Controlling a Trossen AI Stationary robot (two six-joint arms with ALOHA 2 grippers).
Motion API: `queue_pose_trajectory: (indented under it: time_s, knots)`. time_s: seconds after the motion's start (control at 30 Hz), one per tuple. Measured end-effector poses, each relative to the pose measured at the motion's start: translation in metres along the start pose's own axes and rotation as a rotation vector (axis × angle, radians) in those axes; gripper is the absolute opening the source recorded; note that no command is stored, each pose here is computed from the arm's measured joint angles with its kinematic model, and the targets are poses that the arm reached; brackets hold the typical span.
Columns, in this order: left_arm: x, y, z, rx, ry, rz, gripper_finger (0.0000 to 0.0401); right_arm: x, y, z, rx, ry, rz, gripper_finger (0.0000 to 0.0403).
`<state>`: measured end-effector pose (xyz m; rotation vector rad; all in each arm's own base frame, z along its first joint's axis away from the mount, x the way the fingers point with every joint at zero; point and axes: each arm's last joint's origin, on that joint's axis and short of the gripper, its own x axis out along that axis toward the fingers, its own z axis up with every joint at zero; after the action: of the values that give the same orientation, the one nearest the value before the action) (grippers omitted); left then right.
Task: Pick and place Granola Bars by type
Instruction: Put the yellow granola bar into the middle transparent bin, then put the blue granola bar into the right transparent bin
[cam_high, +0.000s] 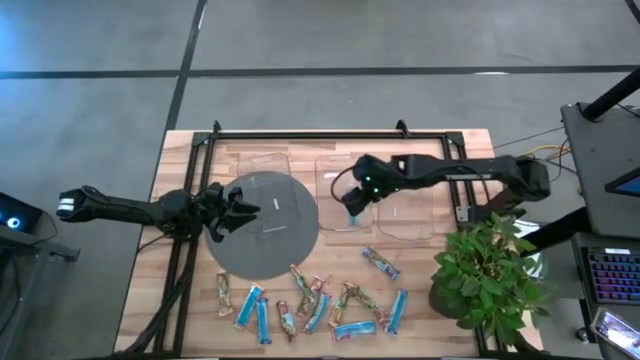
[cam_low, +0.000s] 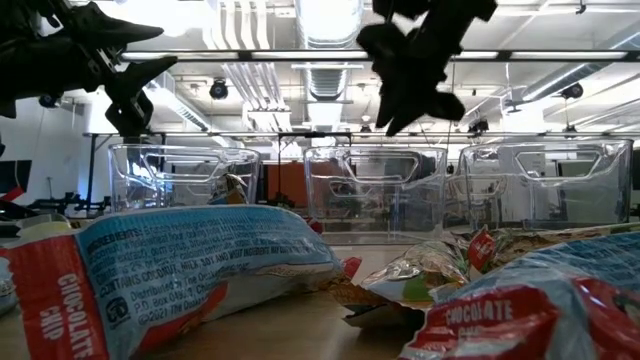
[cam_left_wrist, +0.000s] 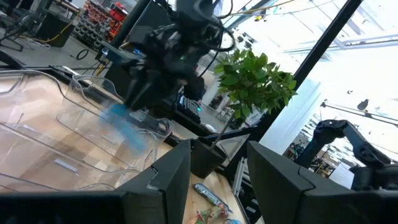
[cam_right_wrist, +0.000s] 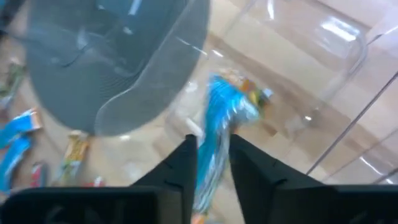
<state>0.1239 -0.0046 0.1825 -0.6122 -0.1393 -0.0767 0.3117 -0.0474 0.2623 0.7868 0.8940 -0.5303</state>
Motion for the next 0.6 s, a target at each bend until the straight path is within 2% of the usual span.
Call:
queue_pose_trajectory:
  time_s: [0.13, 0.27, 0.43, 0.5, 0.6]
  knots:
    - [0.000, 0.000, 0.000, 0.000, 0.000, 0.000, 0.0142, 0.004, 0.004, 0.003, -0.014, -0.011, -0.011, 0.0157]
    - [0.000, 0.000, 0.000, 0.000, 0.000, 0.000, 0.0142, -0.009, 0.020, -0.010, -0.184, 0.016, 0.015, 0.0206]
    - [0.000, 0.000, 0.000, 0.000, 0.000, 0.000, 0.0142, -0.043, 0.041, -0.053, -0.486, 0.146, 0.014, 0.0230]
    - [0.000, 0.000, 0.000, 0.000, 0.000, 0.000, 0.0142, -0.049, 0.046, -0.072, -0.551, 0.225, 0.003, 0.0232]
    - [0.000, 0.000, 0.000, 0.000, 0.000, -0.001, 0.0142, -0.055, 0.053, -0.100, -0.577, 0.320, -0.008, 0.0232]
